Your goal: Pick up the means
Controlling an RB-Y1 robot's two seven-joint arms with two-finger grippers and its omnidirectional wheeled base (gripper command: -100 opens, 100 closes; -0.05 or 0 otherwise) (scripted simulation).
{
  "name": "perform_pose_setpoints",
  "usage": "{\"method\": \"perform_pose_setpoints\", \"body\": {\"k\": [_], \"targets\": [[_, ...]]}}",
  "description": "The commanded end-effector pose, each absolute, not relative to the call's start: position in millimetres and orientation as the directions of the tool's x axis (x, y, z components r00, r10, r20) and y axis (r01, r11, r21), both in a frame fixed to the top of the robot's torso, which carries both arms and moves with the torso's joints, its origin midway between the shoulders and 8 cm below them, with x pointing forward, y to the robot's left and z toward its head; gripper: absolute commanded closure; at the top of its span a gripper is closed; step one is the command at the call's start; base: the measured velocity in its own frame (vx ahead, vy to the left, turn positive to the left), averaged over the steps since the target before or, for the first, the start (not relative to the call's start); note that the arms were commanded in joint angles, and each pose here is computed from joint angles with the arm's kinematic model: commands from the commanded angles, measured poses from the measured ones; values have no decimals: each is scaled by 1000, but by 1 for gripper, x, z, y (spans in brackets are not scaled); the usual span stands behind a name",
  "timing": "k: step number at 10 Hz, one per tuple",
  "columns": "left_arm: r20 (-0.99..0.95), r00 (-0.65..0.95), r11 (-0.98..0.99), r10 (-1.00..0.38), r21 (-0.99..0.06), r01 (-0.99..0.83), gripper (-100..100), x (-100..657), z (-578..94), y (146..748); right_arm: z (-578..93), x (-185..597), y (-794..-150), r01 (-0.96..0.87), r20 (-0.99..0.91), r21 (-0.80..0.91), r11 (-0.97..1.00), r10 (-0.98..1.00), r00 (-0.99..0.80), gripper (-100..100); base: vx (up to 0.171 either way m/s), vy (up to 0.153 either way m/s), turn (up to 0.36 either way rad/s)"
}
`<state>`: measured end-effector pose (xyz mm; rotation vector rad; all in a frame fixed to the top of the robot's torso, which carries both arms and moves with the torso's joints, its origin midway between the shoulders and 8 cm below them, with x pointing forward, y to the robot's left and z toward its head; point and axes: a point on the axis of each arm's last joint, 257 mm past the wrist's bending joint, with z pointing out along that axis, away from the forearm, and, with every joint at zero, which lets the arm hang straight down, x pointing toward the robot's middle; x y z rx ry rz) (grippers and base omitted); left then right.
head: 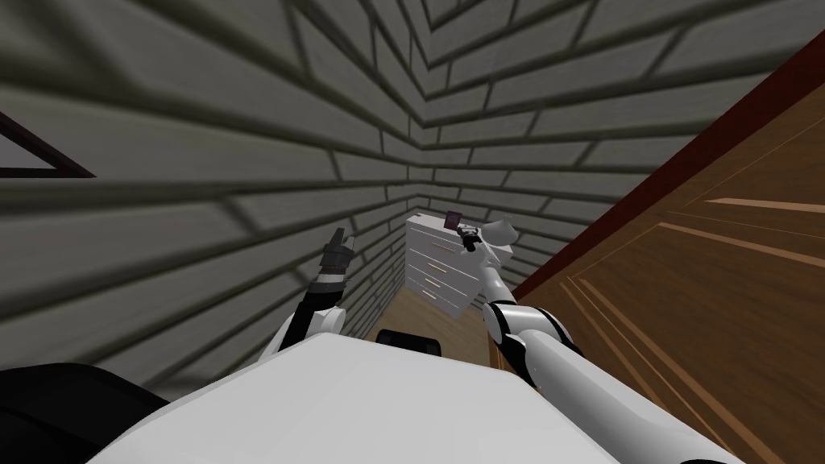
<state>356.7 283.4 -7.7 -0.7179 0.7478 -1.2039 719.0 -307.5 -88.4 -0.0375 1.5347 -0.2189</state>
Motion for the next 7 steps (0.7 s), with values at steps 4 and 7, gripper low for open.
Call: {"method": "perform_pose_setpoints", "body": {"k": [4,7], "targets": [[-122,190,208,-974,-815,541,0,357,-8,283,-87,719,-307,133,-986,-161,978,-165,17,100,22,-45,54],[-122,190,208,-974,-815,541,0,357,-8,283,-89,719,-307,136,-989,-147,980,-150,11,100,1,0,-3]]}}
